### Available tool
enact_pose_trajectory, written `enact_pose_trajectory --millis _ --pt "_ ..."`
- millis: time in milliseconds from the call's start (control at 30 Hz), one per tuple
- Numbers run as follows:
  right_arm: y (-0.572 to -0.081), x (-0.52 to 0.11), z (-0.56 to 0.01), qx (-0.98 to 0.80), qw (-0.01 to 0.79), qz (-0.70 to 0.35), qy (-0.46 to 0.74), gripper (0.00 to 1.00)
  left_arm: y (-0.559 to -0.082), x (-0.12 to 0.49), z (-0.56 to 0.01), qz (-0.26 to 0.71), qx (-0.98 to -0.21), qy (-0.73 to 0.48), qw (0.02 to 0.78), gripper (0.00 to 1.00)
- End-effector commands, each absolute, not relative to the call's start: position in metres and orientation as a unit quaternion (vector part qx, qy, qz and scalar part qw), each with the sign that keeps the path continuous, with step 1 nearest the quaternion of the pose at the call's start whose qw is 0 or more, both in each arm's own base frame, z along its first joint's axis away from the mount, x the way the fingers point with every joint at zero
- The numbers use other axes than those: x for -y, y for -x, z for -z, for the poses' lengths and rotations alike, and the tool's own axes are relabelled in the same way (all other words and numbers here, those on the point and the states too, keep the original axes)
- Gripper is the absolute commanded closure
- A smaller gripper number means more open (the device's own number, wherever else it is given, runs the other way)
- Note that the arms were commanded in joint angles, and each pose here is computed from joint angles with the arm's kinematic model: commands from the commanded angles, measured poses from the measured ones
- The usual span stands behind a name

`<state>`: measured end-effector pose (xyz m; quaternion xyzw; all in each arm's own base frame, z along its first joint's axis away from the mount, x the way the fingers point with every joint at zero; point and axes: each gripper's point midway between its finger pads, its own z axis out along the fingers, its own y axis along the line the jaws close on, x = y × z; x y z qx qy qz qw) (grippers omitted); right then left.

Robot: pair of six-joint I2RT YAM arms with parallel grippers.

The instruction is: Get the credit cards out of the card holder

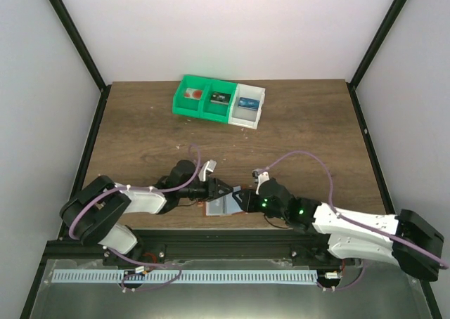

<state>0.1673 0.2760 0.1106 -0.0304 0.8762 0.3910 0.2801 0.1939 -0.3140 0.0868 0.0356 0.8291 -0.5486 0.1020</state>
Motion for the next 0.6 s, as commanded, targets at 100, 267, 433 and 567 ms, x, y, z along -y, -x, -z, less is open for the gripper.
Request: enact_pose_trajectory --millis 100,267,433,567 --pt "-0.165 -0.288 -0.137 -0.851 0.301 -0.426 0.064 0.69 -0.207 0.293 -0.079 0.521 -0.843 -0.016 0.133 0.57" --pt "-0.165 -0.302 -0.121 -0.866 0.276 -0.407 0.084 0.72 -0.213 0.263 -0.069 0.481 -0.862 0.010 0.157 0.46" --pt "-0.166 -0.315 -0.100 -0.880 0.251 -0.391 0.095 0.75 -0.206 0.251 -0.063 0.474 -0.866 0.022 0.160 0.39" --pt "-0.167 -0.330 -0.091 -0.889 0.227 -0.385 0.105 0.74 -0.203 0.248 -0.060 0.477 -0.864 0.028 0.155 0.37"
